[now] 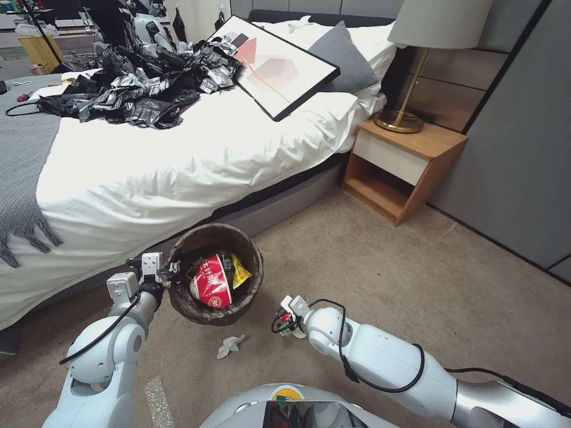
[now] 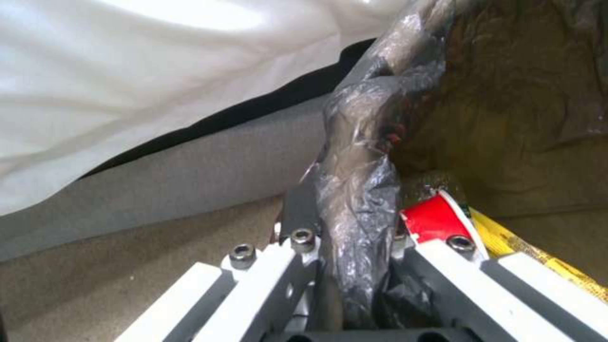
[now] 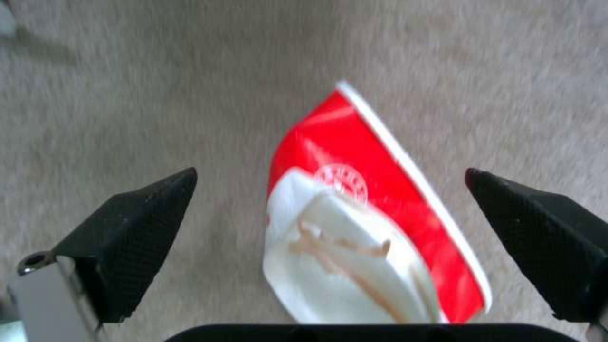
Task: Pick up the trash bin, then pick up the garbage from the floor and place it into the trash bin.
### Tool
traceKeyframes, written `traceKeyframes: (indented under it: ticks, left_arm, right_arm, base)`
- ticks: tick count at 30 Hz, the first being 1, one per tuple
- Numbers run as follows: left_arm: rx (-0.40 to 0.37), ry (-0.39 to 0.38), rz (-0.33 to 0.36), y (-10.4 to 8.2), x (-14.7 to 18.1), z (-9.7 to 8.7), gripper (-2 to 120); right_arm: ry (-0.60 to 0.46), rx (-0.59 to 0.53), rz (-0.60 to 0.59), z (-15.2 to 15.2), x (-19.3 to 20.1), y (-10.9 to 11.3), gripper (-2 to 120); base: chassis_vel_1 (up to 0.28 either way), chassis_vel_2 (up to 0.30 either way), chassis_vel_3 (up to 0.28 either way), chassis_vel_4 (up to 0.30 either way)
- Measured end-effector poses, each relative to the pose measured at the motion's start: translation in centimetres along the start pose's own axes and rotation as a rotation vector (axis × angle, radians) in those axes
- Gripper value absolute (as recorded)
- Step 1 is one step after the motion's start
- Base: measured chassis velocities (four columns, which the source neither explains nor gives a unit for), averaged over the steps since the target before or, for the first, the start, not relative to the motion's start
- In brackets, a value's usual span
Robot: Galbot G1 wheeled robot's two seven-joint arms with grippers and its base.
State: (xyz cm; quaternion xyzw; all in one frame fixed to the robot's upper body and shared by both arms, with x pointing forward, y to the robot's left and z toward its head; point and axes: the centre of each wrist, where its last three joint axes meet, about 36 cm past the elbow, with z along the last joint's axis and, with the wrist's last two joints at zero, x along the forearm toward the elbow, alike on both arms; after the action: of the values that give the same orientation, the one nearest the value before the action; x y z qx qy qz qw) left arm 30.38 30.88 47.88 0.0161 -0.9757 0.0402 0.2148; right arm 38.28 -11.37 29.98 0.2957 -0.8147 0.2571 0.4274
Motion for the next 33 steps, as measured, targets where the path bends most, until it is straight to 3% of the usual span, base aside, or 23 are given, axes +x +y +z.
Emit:
traceKeyframes:
  ticks: [8, 19, 22, 26, 29, 33]
  left_arm:
    - [0.000, 0.000, 0.001, 0.0, 0.0, 0.0, 0]
    - [0.000, -0.005, -0.002, 0.2, 0.0, 0.0, 0]
    - [0.001, -0.006, -0.002, 0.1, 0.0, 0.0, 0]
    - [0.001, -0.007, -0.002, 0.2, 0.0, 0.0, 0]
    - [-0.001, -0.008, -0.006, 0.3, 0.0, -0.1, 0]
    - [-0.003, -0.009, -0.007, 0.4, 0.1, -0.1, 0]
  right_arm:
    - [0.035, -0.012, -0.022, 1.8, -0.2, 1.0, 100]
    - [0.048, -0.013, -0.022, 2.5, -0.4, 0.2, 97]
    - [0.045, -0.021, -0.031, 2.8, -0.7, 0.0, 80]
    - [0.038, -0.024, -0.030, 3.1, -0.9, 0.0, 72]
    - [0.040, -0.025, -0.024, 3.4, -1.2, -0.3, 55]
    - [0.039, -0.026, -0.025, 3.4, -1.2, -0.4, 47]
  base:
    - [0.000, 0.000, 0.000, 0.000]
    - [0.000, 0.000, 0.000, 0.000]
    - [0.000, 0.000, 0.000, 0.000]
    - [0.000, 0.000, 0.000, 0.000]
    - [0.000, 0.000, 0.000, 0.000]
    - [0.000, 0.000, 0.000, 0.000]
